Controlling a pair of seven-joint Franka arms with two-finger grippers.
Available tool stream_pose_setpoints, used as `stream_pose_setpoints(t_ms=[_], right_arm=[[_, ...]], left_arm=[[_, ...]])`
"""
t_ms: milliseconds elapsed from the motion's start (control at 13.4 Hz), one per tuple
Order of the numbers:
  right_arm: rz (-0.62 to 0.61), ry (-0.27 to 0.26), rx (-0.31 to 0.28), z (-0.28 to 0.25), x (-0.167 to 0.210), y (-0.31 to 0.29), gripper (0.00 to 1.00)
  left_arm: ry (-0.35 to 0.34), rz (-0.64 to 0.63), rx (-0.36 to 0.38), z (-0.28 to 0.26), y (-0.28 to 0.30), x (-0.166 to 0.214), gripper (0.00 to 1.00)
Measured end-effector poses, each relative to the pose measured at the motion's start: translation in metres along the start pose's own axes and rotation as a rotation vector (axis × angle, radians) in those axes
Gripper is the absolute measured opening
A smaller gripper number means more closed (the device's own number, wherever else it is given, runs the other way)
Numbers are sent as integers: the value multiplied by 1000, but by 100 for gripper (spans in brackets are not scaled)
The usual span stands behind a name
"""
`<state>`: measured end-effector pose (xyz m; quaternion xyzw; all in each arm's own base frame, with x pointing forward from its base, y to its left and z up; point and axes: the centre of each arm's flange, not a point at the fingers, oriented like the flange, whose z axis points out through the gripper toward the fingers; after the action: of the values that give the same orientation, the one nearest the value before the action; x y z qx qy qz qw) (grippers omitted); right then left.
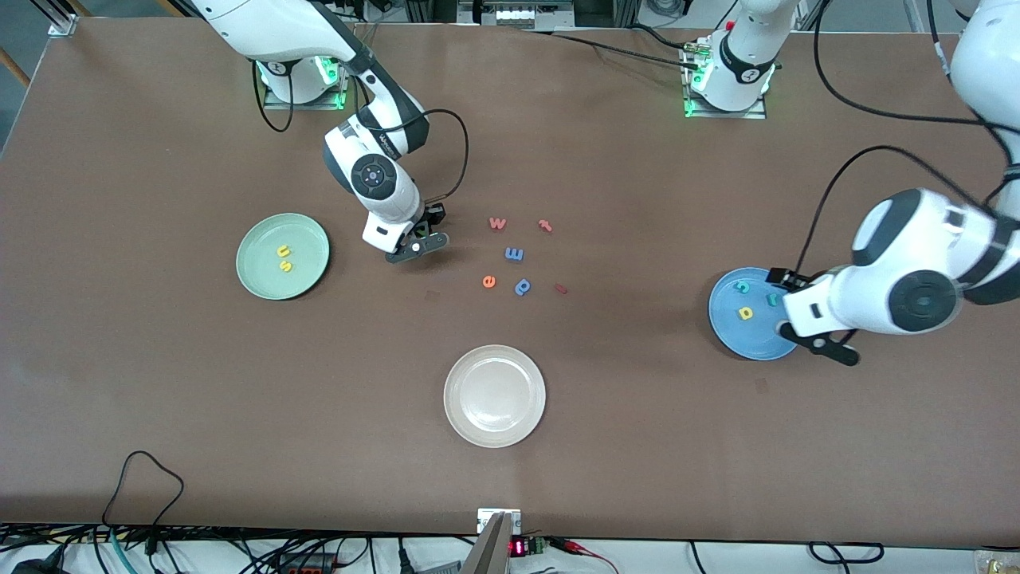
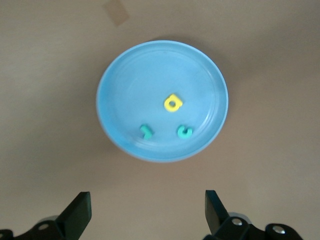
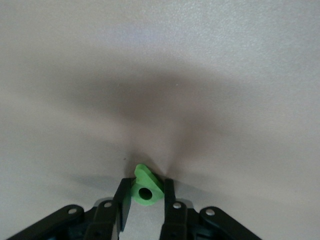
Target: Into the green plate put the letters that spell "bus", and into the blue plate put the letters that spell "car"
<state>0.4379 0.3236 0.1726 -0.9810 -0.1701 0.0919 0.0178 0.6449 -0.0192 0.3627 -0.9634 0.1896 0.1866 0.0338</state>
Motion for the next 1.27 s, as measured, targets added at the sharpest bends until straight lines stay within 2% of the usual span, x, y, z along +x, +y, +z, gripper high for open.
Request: stream_pose_setpoints(t_ms=[224,448,598,747,1046,1120,1270], right_arm=[[46,22,-5,-12,10,26,31],[105,19,-33,-67,17,111,31],[130,-13,-33,-97,6,189,31],[153,-36,-13,-101,-10,253,31],[201,-113,22,-60,-28,285,31],[204,-117,25,-57,-28,286,37],[204,-89,18,-72,-22,287,59]], left_arm=[[11,-46,-31,-65,-16,-25,100],[65,-80,-75,-109,-24,-46,100],[97,-114,-67,-131,-33,-58,100],[106,-155,-96,-148,-35,-72,100],[85,-280,-143,-166,-26,-93,100],[90,-312,-166,-168,-26,-99,100],[148,-390,-179,-173,-37,-112,100]])
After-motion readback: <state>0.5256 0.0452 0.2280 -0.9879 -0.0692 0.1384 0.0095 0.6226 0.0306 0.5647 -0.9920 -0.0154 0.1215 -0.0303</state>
